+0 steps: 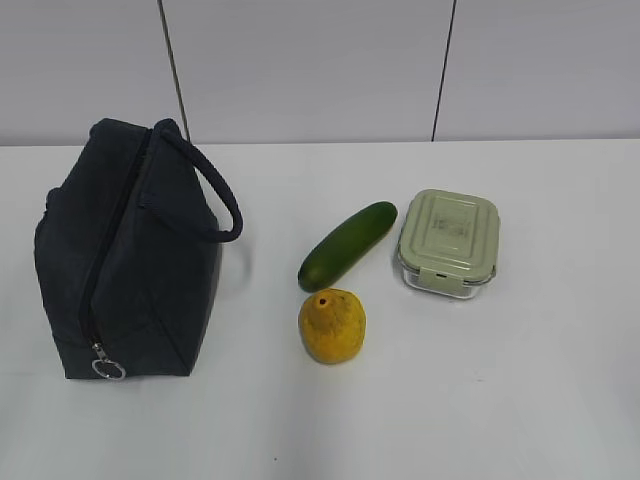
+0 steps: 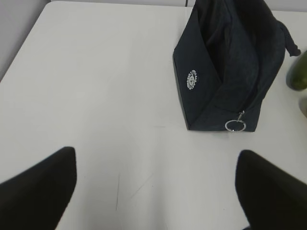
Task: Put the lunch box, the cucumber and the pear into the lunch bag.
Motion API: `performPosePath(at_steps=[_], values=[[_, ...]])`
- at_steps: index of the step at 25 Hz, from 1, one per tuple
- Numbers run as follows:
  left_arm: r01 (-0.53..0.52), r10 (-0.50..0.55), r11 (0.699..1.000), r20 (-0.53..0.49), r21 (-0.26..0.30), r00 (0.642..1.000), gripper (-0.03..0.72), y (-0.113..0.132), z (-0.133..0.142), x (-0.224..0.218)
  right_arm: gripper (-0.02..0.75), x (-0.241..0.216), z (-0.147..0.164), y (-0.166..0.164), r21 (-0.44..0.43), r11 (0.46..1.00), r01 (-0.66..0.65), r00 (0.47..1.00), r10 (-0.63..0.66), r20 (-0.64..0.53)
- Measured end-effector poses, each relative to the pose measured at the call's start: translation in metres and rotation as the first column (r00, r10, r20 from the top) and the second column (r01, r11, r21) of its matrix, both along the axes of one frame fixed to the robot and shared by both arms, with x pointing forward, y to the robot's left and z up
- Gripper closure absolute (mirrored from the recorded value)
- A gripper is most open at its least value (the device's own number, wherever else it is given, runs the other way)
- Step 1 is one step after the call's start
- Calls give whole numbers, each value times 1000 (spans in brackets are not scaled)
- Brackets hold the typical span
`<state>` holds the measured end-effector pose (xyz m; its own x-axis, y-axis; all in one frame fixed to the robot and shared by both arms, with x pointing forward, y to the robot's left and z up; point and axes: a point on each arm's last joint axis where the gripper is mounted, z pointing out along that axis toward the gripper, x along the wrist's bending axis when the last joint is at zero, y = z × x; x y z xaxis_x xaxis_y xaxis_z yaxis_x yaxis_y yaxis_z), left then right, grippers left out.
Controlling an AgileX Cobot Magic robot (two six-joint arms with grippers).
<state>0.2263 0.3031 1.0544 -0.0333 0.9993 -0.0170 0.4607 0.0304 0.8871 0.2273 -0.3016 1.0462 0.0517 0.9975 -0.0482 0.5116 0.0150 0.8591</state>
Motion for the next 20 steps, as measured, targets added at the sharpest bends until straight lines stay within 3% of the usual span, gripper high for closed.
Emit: performPosePath(at_steps=[8, 16, 20], values=[[0, 0, 1000, 0, 0, 1000, 46, 0, 0, 0, 300, 0, 0, 0, 0, 1000, 0, 1000, 0, 0], [12, -12, 1000, -4, -17, 1000, 111, -2, 1, 1, 300, 0, 0, 0, 0, 1000, 0, 1000, 0, 0], [43, -39, 997, 74, -59, 996, 117, -6, 25, 12, 300, 0, 0, 0, 0, 1000, 0, 1000, 0, 0]])
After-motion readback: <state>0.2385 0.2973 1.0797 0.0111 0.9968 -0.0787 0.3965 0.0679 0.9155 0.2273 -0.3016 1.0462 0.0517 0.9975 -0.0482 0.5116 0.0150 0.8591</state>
